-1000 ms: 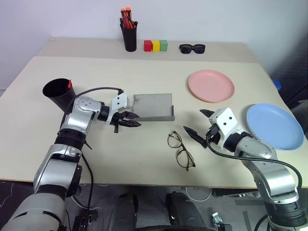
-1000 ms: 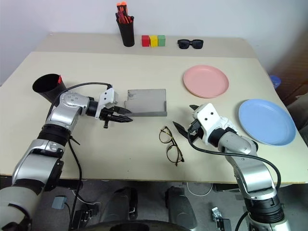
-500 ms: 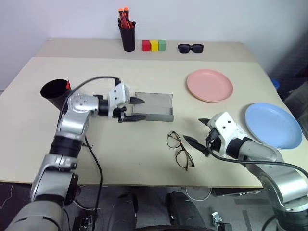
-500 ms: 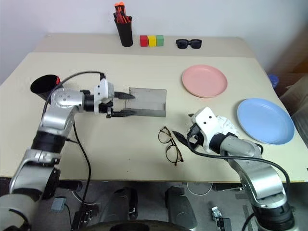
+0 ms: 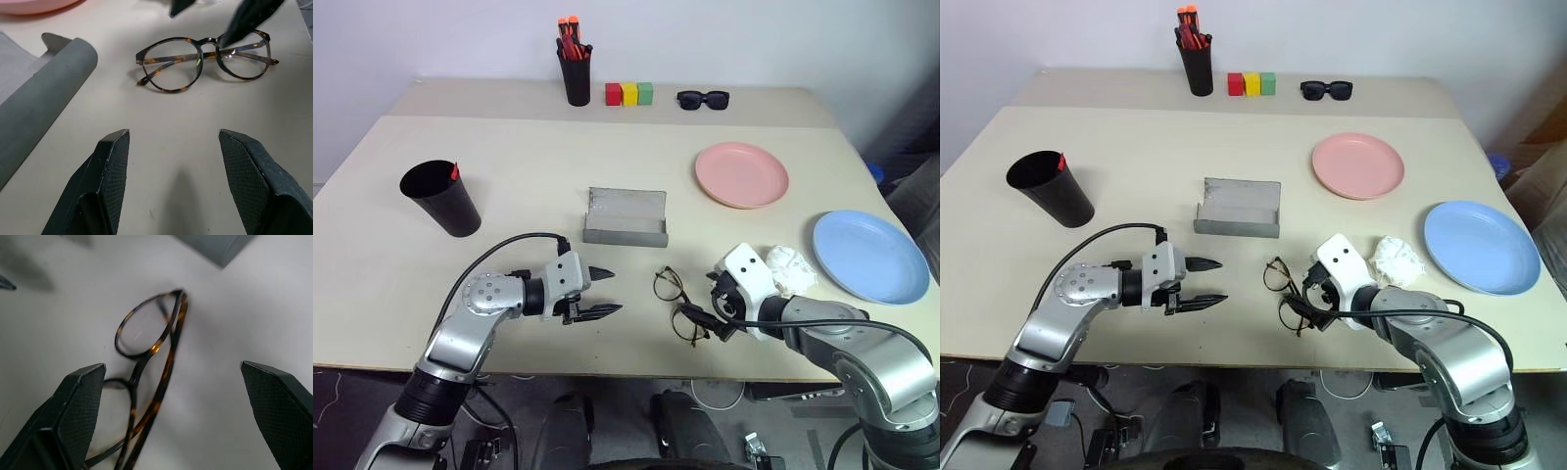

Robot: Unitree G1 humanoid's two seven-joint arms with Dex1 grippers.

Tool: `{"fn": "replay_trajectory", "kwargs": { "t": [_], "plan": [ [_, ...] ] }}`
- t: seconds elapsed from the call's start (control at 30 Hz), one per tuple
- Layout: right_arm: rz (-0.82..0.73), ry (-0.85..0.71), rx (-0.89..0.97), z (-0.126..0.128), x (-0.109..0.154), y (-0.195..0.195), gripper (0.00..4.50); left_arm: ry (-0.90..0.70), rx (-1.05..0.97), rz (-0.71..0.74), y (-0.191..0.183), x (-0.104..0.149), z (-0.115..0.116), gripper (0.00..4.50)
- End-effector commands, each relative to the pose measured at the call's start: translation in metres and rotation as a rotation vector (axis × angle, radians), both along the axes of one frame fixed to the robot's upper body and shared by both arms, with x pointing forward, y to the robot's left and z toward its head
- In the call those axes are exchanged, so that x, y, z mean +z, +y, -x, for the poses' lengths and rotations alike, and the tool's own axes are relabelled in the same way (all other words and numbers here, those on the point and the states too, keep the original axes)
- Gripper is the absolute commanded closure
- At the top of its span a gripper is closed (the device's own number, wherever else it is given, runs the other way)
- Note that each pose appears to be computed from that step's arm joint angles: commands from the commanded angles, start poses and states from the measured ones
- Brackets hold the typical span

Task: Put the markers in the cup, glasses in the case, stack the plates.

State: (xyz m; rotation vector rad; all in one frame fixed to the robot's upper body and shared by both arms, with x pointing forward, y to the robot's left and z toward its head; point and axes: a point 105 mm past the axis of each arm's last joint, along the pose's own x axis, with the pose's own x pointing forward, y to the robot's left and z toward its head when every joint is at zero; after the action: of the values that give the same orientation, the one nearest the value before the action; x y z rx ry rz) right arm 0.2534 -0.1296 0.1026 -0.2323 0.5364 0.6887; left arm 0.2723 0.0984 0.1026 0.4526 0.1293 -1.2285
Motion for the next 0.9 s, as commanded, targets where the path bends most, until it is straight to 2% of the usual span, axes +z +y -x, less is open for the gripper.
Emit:
{"fn": "replay_trajectory", "kwargs": {
  "t": [0.03, 0.1, 0.27, 0.3, 0.57, 0.73, 0.9],
  "plan": [
    [-0.015, 0.002, -0.003, -0.002, 0.003, 0.003, 0.55, -0.037, 0.016, 0.018, 0.003, 0.012, 0.000, 1.50],
    [-0.031, 0.017, -0.014, -0.003, 0.001, 0.005, 1.26, -0.033, 0.031, 0.021, 0.005, 0.012, 0.000, 1.50],
    [-0.065, 0.050, -0.028, -0.004, -0.001, 0.010, 4.01, -0.026, 0.048, 0.027, 0.007, 0.011, 0.000, 1.50],
    [-0.063, 0.053, -0.028, -0.004, -0.001, 0.010, 4.44, -0.027, 0.049, 0.028, 0.007, 0.011, 0.000, 1.50],
    [-0.005, -0.001, -0.013, -0.009, 0.009, 0.003, 4.44, -0.033, 0.085, 0.044, 0.011, 0.014, -0.004, 1.50],
    [0.080, -0.262, 0.110, -0.034, 0.058, 0.003, 4.44, -0.061, 0.264, 0.117, 0.035, 0.021, -0.020, 1.50],
    [0.085, -0.477, 0.260, -0.067, 0.105, 0.036, 4.44, -0.097, 0.429, 0.182, 0.058, 0.026, -0.032, 1.50]
  ]
}}
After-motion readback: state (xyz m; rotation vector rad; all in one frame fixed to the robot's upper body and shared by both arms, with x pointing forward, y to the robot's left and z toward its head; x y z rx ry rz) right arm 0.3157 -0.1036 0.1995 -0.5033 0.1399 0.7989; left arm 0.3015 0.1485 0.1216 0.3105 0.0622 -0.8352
